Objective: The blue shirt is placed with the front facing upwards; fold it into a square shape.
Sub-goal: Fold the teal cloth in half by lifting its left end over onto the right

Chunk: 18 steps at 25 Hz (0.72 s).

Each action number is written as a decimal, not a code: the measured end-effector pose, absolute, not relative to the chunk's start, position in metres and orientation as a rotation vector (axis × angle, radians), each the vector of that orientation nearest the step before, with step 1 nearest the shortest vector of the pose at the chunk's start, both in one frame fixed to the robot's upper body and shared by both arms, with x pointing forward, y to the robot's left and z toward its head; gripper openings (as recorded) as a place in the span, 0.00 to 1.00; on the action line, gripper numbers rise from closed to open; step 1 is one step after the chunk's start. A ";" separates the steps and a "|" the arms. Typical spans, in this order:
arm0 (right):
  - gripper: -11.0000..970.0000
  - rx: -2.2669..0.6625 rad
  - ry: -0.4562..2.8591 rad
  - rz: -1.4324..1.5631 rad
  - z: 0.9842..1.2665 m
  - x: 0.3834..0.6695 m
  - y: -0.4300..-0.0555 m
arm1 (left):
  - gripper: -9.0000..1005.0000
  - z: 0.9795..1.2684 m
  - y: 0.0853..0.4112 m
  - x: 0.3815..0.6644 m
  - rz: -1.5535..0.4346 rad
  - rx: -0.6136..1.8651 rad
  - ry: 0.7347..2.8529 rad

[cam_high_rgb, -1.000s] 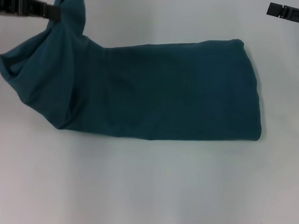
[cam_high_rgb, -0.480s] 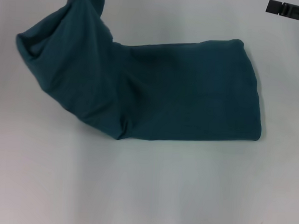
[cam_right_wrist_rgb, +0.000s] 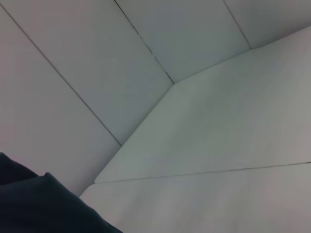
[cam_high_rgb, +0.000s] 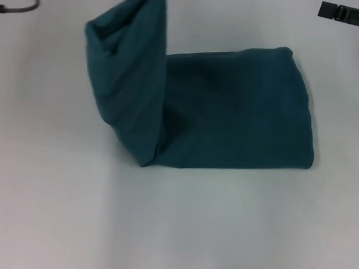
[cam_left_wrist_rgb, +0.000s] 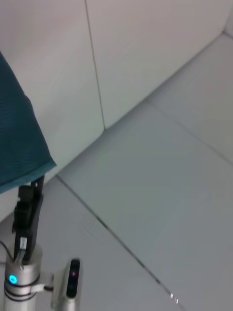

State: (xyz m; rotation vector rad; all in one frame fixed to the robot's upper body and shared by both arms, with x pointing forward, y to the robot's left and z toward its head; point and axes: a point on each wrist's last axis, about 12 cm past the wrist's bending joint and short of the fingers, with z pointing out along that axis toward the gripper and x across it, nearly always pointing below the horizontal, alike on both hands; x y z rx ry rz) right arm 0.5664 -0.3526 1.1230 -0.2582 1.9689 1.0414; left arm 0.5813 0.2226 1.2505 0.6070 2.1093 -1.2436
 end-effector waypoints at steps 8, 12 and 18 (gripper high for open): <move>0.97 -0.266 1.965 1.046 1.124 0.566 -0.353 | 0.01 1.249 0.190 0.587 -1.295 0.663 2.072; 0.97 -0.270 1.963 1.049 1.125 0.565 -0.354 | 0.01 1.248 0.175 0.590 -1.323 0.677 2.051; 0.97 -0.276 1.961 1.056 1.125 0.564 -0.354 | 0.01 1.246 0.160 0.591 -1.322 0.703 2.046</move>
